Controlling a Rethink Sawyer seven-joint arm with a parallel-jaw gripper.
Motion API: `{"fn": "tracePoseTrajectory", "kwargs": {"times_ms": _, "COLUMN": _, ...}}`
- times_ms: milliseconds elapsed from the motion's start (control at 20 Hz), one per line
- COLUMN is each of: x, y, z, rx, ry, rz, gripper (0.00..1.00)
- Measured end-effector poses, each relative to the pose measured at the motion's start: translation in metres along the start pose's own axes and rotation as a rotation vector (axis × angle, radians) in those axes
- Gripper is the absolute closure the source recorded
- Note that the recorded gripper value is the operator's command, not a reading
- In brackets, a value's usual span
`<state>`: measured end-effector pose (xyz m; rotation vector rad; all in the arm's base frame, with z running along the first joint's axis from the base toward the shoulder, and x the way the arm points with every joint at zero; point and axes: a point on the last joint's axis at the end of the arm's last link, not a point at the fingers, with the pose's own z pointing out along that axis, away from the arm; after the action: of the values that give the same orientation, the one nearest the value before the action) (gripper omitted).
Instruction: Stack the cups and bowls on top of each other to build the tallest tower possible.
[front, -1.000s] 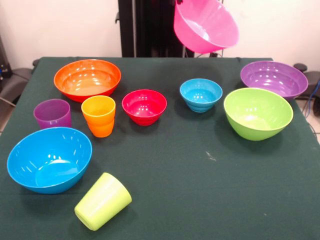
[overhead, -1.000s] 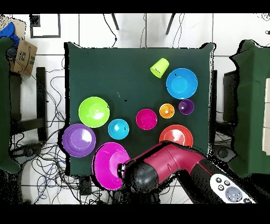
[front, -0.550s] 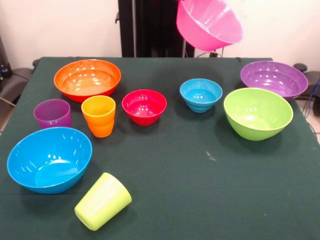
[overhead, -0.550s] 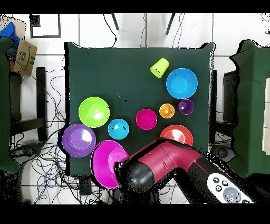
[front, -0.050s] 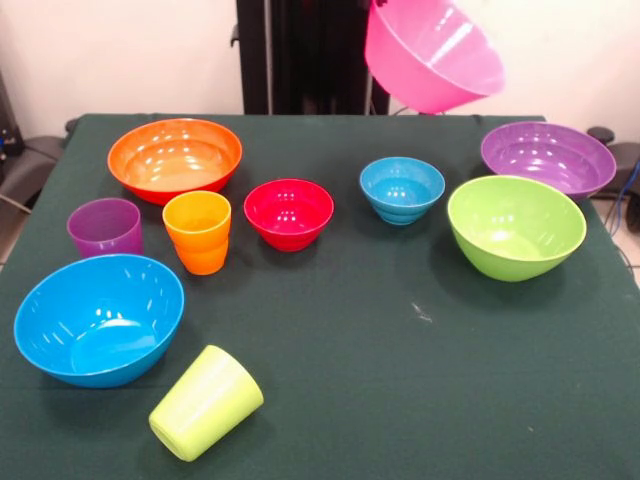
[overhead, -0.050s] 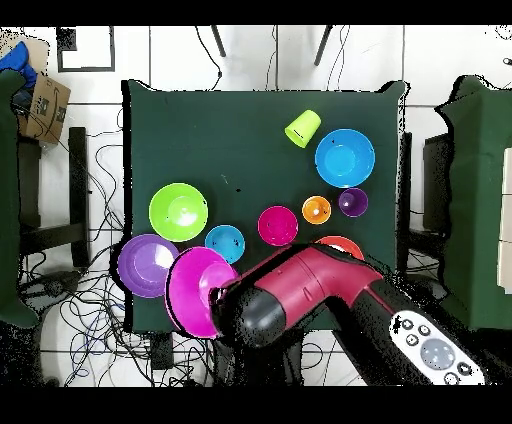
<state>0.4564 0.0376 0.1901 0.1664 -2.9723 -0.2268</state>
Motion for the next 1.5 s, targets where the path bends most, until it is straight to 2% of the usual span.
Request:
{"fn": "tracePoseTrajectory", "kwargs": {"times_ms": 150, "x": -0.019, "y": 0.007, "z": -0.002, "rx": -0.004, "ry": -0.014, "rz": -0.046, "gripper": 1.00}}
{"fn": "tracePoseTrajectory", "kwargs": {"times_ms": 200, "x": -0.031, "y": 0.012, "z": -0.003, "rx": -0.005, "ry": -0.015, "rz": -0.084, "gripper": 1.00}}
{"fn": "tracePoseTrajectory", "kwargs": {"times_ms": 350, "x": -0.040, "y": 0.016, "z": -0.004, "rx": -0.007, "ry": -0.014, "rz": -0.117, "gripper": 1.00}}
{"fn": "tracePoseTrajectory", "kwargs": {"times_ms": 400, "x": -0.048, "y": 0.019, "z": -0.005, "rx": -0.007, "ry": -0.013, "rz": -0.145, "gripper": 1.00}}
{"fn": "tracePoseTrajectory", "kwargs": {"times_ms": 800, "x": -0.074, "y": 0.025, "z": -0.009, "rx": -0.021, "ry": -0.005, "rz": -0.220, "gripper": 1.00}}
{"fn": "tracePoseTrajectory", "kwargs": {"times_ms": 1000, "x": -0.095, "y": 0.025, "z": -0.009, "rx": -0.028, "ry": -0.030, "rz": -0.272, "gripper": 1.00}}
{"fn": "tracePoseTrajectory", "kwargs": {"times_ms": 1200, "x": -0.112, "y": 0.021, "z": -0.008, "rx": -0.037, "ry": -0.060, "rz": -0.304, "gripper": 1.00}}
{"fn": "tracePoseTrajectory", "kwargs": {"times_ms": 1500, "x": -0.130, "y": 0.011, "z": -0.005, "rx": -0.053, "ry": -0.087, "rz": -0.302, "gripper": 1.00}}
